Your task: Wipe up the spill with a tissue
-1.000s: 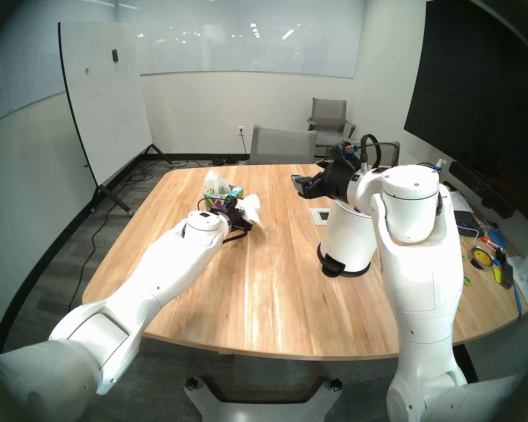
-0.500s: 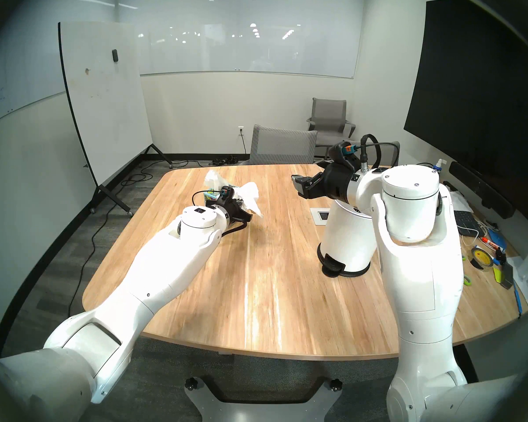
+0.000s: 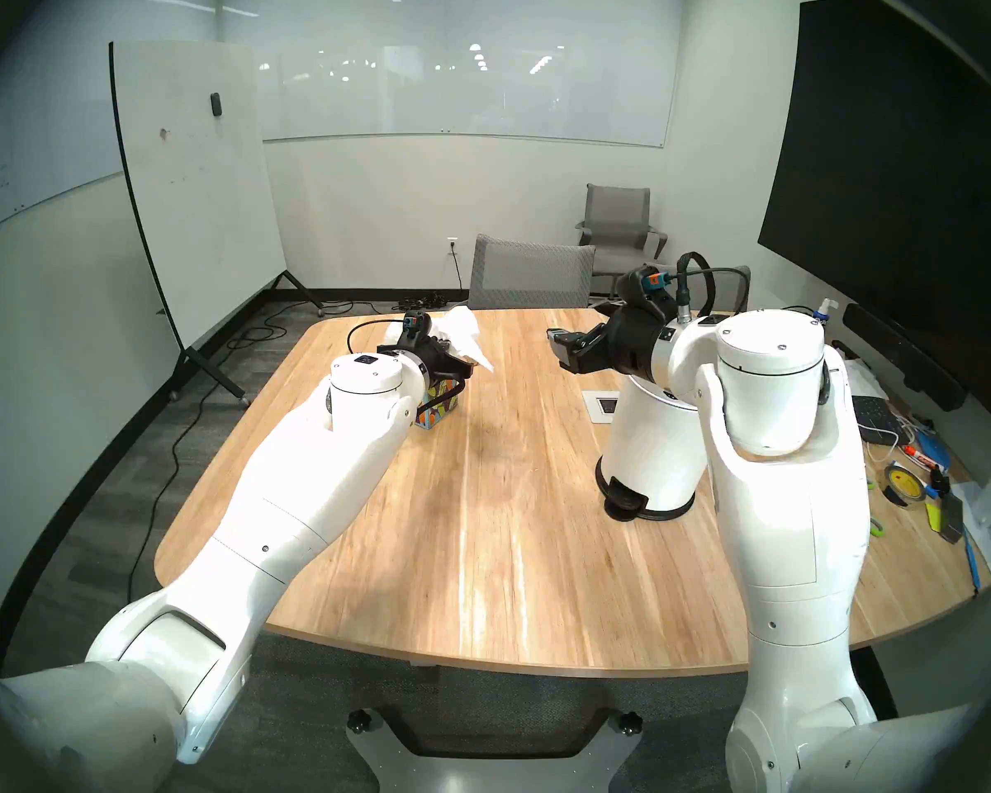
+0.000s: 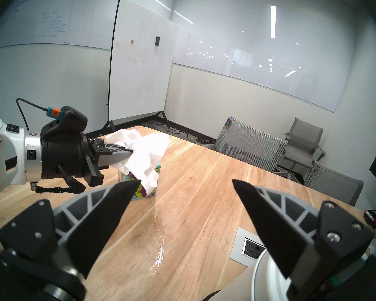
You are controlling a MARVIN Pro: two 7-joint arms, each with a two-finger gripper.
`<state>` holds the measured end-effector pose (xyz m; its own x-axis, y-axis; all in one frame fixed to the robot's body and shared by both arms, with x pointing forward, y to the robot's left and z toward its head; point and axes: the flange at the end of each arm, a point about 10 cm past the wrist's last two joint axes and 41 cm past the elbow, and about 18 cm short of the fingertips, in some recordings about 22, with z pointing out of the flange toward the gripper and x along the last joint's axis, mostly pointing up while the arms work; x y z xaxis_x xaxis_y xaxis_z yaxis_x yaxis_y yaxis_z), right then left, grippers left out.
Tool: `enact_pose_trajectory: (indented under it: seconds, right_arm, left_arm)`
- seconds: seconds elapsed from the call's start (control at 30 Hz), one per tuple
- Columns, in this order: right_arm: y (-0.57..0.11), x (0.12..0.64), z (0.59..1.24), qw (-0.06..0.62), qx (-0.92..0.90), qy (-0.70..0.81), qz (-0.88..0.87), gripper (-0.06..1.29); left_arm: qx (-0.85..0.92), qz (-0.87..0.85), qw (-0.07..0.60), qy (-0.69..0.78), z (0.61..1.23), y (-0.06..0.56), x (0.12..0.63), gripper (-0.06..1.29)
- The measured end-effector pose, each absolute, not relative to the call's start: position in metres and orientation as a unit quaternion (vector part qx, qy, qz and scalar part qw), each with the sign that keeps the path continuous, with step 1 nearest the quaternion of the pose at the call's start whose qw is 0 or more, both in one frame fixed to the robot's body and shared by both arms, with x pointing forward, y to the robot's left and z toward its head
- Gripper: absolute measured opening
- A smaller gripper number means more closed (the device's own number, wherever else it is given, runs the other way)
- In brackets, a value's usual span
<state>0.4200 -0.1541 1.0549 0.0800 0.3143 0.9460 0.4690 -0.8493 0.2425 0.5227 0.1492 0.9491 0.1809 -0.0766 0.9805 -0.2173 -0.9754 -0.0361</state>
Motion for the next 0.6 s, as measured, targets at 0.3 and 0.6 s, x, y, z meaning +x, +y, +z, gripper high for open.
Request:
enact_pose_trajectory:
  seconds: [0.3,0.6]
  right_arm:
    - [-0.154,0.420,1.055,0.062,-0.732,-0.267,-0.623,1.23]
    - [-0.154,0.420,1.055,0.062,-0.732,-0.267,-0.623,1.23]
  left_arm:
    - [0.743,0.661,0.058,-0.086,0.950,0.148,0.497,-0.02]
    - [0.731,0.675,0.064,-0.071,0.962,0.149,0.478,-0.02]
